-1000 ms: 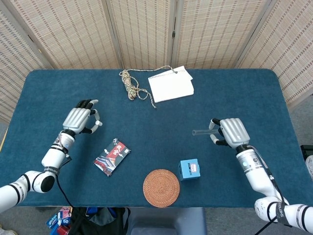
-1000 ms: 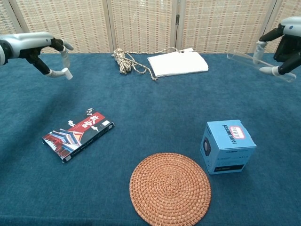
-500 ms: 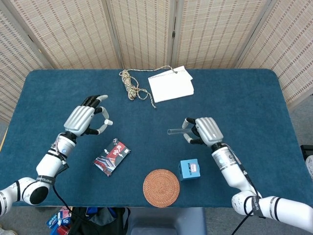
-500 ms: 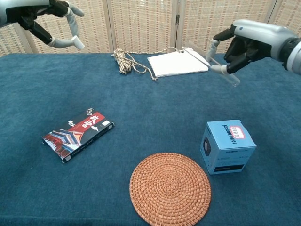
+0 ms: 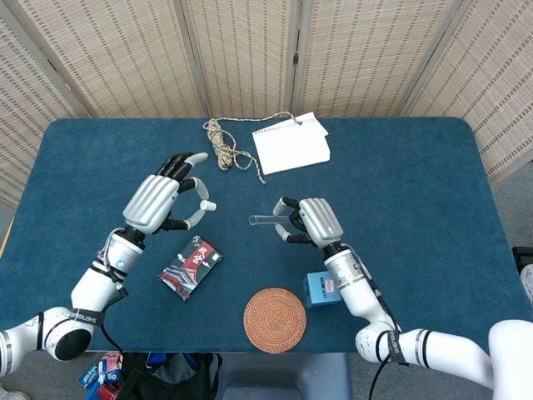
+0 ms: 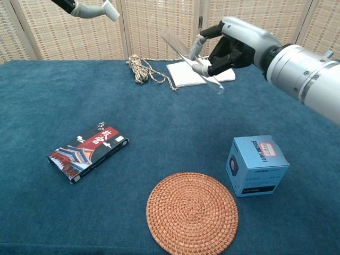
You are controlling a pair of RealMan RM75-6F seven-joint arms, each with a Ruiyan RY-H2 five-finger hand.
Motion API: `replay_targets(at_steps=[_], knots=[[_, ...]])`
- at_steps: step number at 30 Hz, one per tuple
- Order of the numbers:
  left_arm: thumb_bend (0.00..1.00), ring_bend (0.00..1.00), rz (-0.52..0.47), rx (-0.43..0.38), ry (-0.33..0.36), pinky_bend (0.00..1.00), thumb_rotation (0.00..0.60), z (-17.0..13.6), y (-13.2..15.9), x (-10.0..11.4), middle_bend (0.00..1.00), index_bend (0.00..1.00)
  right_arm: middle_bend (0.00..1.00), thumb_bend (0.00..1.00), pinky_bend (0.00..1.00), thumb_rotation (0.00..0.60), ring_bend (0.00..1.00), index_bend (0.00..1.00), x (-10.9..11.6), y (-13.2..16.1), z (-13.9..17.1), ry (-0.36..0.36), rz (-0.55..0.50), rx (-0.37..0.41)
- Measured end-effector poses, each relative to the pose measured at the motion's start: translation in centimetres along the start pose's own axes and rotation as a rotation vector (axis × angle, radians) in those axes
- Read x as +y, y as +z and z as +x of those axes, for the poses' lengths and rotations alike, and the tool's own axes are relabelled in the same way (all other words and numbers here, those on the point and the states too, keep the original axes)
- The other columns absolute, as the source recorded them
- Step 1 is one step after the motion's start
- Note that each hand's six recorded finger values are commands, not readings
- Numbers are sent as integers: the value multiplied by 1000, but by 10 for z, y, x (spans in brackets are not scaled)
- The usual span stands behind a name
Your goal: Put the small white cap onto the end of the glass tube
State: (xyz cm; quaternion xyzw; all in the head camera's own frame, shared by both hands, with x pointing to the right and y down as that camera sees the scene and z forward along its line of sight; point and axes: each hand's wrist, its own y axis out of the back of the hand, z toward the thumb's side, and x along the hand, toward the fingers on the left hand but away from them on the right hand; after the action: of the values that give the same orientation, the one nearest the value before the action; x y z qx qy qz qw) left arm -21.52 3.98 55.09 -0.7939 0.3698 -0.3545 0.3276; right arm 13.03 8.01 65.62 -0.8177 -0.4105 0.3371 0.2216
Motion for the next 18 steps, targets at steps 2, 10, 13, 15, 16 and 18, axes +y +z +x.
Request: replay_targets(at_steps=[2, 10, 13, 15, 16, 18], knots=[[412, 0, 6, -11, 9, 0, 600, 0, 4, 0, 47, 575, 1000, 613, 1000, 600, 1000, 893, -4, 4, -3, -3, -22, 6], [410, 0, 8, -43, 47, 0, 600, 0, 19, -6, 47, 573, 1000, 621, 1000, 600, 1000, 897, -14, 14, -11, -23, -86, 11], [410, 0, 0, -45, 53, 0, 600, 0, 21, -8, 48, 573, 1000, 622, 1000, 600, 1000, 898, -15, 14, -13, -36, -104, 5], [410, 0, -5, -48, 58, 0, 600, 0, 24, -9, 49, 574, 1000, 622, 1000, 600, 1000, 898, -15, 15, -14, -44, -114, 2], [410, 0, -8, -49, 59, 0, 600, 0, 25, -10, 49, 574, 1000, 622, 1000, 600, 1000, 898, -15, 15, -15, -46, -119, 2], [410, 0, -11, -52, 59, 0, 600, 0, 27, -12, 49, 573, 1000, 622, 1000, 600, 1000, 898, -15, 15, -16, -50, -133, 0]])
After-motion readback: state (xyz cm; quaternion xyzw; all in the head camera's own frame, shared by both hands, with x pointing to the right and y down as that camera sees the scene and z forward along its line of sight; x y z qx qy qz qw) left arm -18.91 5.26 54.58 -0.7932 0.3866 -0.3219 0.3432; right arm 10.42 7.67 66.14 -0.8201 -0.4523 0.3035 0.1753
